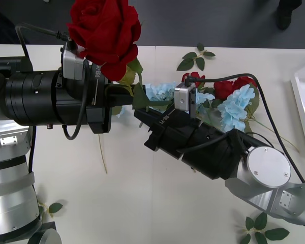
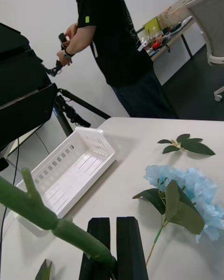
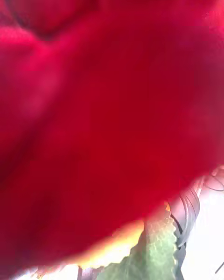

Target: Put the red flowers into the right box and the blue flowers into the left box

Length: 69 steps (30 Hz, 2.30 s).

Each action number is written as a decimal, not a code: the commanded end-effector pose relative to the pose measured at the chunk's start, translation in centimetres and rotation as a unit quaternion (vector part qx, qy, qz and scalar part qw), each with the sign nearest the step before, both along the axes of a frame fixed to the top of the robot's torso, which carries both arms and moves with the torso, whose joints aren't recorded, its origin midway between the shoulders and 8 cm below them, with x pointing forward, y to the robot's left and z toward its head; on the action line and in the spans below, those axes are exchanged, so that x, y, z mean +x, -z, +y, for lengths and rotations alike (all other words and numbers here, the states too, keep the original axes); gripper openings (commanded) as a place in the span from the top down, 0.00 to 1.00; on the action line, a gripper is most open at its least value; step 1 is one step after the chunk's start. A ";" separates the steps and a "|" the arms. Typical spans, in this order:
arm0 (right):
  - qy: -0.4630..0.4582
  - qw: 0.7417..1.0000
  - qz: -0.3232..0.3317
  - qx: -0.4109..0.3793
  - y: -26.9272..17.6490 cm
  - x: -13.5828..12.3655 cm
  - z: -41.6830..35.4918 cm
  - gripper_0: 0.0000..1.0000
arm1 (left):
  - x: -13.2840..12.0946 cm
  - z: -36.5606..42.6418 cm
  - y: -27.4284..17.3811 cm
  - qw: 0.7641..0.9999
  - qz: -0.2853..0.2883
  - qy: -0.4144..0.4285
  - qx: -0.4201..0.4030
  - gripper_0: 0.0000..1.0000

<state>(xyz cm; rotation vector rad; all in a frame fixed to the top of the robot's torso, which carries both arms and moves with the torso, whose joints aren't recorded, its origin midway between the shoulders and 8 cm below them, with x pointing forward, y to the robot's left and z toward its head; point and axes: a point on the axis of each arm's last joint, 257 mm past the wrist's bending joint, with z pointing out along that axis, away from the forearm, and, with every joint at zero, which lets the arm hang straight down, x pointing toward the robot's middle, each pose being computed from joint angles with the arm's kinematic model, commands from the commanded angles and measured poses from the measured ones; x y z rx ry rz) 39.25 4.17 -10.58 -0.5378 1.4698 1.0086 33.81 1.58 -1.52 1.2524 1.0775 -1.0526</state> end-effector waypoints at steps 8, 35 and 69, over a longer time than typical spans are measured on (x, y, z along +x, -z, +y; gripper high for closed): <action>0.007 1.000 -0.011 0.005 -1.5 -0.1 -1.1 1.00 | -0.7 -0.5 -1.0 0.999 -0.038 0.011 0.007 0.00; -0.038 0.991 -0.026 -0.124 -8.5 -2.8 -22.8 1.00 | -0.7 -0.5 -1.0 0.999 -0.038 0.011 0.007 0.00; 0.429 0.785 0.370 -0.252 0.7 -0.9 -67.9 1.00 | 9.0 13.0 6.9 0.898 0.217 -0.331 0.191 0.00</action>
